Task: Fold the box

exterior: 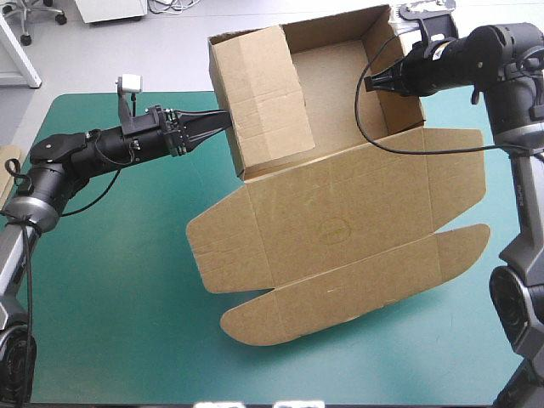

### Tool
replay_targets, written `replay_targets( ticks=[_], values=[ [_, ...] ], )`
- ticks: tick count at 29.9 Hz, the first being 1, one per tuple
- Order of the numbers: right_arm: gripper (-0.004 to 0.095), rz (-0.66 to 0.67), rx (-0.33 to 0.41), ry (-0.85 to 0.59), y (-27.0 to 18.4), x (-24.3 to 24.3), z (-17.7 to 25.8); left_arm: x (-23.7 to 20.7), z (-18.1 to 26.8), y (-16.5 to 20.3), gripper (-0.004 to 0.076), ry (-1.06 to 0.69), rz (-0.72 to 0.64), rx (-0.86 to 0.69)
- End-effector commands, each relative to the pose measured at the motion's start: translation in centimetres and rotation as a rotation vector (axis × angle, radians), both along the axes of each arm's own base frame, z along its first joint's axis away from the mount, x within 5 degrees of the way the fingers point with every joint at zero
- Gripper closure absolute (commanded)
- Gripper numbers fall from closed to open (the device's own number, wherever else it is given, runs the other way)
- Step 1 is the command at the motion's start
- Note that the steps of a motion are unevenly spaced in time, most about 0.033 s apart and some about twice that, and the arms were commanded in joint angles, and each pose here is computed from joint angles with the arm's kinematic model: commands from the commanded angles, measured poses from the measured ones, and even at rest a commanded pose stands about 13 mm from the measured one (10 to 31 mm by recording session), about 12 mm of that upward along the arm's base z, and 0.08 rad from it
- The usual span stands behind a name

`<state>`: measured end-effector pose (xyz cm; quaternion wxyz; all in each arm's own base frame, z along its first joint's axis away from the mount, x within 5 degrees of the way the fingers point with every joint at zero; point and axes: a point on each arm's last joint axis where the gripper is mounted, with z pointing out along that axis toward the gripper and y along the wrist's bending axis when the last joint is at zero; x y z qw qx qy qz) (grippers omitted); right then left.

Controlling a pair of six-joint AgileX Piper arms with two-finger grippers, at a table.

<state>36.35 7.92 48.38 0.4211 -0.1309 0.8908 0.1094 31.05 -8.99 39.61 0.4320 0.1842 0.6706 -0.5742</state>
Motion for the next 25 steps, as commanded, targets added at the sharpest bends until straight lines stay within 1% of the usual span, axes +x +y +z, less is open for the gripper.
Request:
replay_targets(
  ticks=[1, 10, 16, 19, 22, 25],
  values=[
    [0.0926, 0.030, 0.084, -0.055, 0.3, -2.2, 2.5, -2.0, 3.8, -0.4, 0.0353, -0.080, -0.087, -0.116],
    [0.0926, 0.019, 0.095, -0.050, 0.3, -2.2, 2.5, -2.0, 5.7, -0.4, 0.0352, -0.120, -0.068, -0.122],
    [0.0926, 0.017, 0.107, -0.043, 0.4, -2.2, 2.5, -1.1, 5.3, -0.4, 0.0344, -0.053, 0.033, -0.098],
    [0.0919, 0.006, 0.110, -0.041, 0.3, -2.2, 2.5, -1.0, 5.2, -1.3, 0.0337, -0.044, 0.043, -0.089],
    [0.0918, -0.007, 0.108, -0.038, 0.3, -2.1, 2.4, -0.9, 4.7, -2.3, 0.0334, -0.015, 0.075, -0.012],
    [0.0918, -0.011, 0.109, -0.032, 0.3, -2.0, 2.2, -0.4, 4.3, -3.2, 0.0334, 0.007, 0.170, 0.104]
  ],
)
